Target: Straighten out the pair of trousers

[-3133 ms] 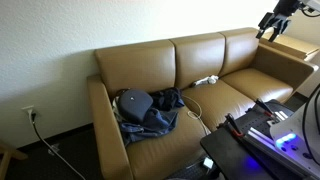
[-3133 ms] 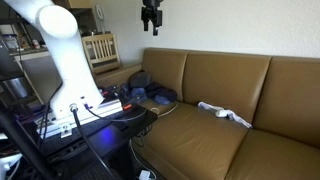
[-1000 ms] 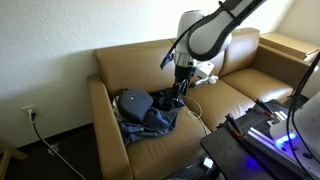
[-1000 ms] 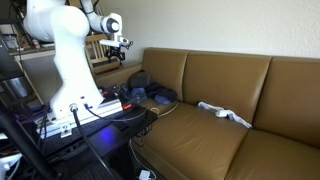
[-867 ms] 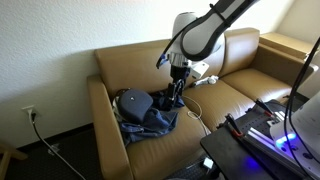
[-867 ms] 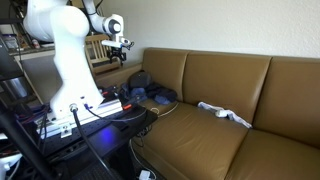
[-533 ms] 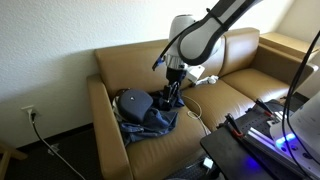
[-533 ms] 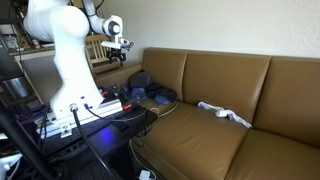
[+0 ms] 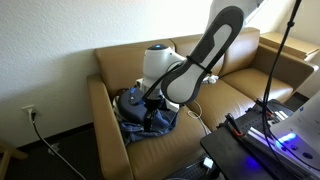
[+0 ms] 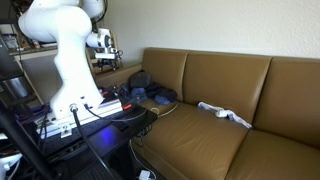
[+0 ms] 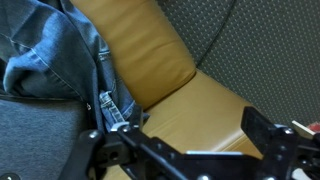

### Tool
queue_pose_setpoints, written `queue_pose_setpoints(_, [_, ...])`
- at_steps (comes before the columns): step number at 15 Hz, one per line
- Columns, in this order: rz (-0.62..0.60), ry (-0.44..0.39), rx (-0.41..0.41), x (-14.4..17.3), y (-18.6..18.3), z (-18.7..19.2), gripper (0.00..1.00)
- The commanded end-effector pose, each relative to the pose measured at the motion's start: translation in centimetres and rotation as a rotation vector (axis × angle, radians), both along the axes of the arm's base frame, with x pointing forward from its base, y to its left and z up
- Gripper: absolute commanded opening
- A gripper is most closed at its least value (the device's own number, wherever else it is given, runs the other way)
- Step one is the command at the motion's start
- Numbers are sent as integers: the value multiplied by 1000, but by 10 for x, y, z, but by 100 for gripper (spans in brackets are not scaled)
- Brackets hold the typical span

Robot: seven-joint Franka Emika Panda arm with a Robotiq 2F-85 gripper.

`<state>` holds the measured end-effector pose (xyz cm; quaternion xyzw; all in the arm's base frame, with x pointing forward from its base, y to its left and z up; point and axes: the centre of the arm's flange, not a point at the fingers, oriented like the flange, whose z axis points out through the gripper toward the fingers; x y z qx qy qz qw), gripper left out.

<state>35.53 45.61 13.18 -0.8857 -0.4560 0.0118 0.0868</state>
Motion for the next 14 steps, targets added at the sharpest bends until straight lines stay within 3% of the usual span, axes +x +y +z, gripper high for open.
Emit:
queue_pose_setpoints(1, [-3,0,4,3,2,-5,100])
queue_pose_setpoints(4, [-20,-9,6,12,1,-15,100])
queue_pose_setpoints(7, [-79,-121,144,23,11,-39,100])
queue_pose_setpoints(9, [-101,-198,185,29,12,-53,100])
queue_pose_setpoints(14, [-122,-254,129,43,1,-112,100])
